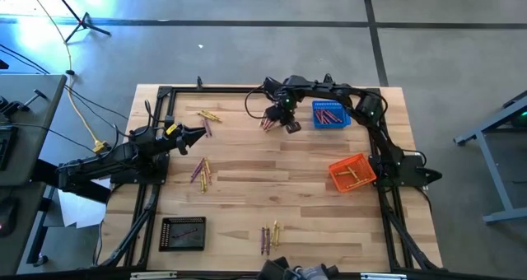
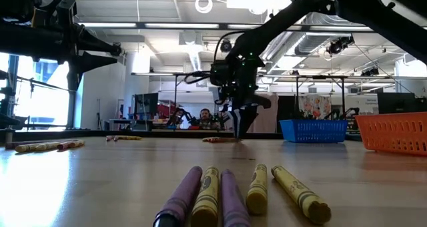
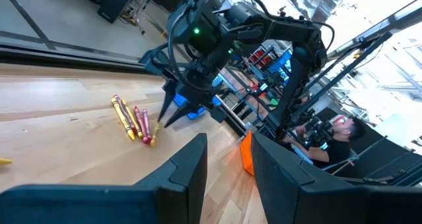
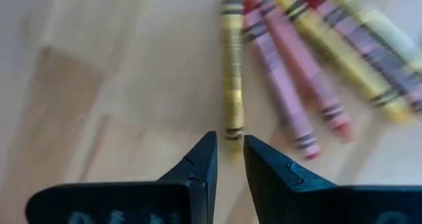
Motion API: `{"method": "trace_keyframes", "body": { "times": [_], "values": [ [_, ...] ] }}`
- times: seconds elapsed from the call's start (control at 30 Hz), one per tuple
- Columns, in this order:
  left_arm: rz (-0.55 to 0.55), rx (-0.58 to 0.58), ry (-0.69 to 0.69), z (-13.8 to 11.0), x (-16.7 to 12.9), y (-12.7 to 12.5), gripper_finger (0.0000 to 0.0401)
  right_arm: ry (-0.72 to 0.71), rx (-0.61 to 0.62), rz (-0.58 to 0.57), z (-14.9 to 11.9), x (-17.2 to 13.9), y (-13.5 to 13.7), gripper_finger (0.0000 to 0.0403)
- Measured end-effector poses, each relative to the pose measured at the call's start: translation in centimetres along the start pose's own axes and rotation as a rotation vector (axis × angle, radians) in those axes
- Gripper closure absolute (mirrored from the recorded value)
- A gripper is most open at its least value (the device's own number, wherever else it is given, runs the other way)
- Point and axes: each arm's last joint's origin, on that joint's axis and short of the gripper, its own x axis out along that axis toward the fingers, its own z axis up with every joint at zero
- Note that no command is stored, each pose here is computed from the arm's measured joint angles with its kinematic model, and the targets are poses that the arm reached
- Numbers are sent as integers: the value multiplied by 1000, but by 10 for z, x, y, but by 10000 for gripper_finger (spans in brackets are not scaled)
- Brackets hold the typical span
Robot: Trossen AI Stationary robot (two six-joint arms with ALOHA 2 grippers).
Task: Sort crayons
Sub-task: Put the yellow crayon into the orange basket
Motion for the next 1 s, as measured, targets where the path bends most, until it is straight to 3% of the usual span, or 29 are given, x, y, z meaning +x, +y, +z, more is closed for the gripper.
{"method": "trace_keyframes", "body": {
  "times": [0.1, 0.47, 0.7, 1.0],
  "values": [
    [0, 0, 0, 0, 0, 0, 295, 28, 7, 51, -3, 8, 2, 341],
    [0, 0, 0, 0, 0, 0, 295, 10, 10, 39, -2, 9, 0, 344],
    [0, 0, 0, 0, 0, 0, 295, 4, 100, 41, -2, 9, 0, 393],
    [0, 0, 0, 0, 0, 0, 295, 76, 190, 122, -7, 6, 10, 398]
  ]
}}
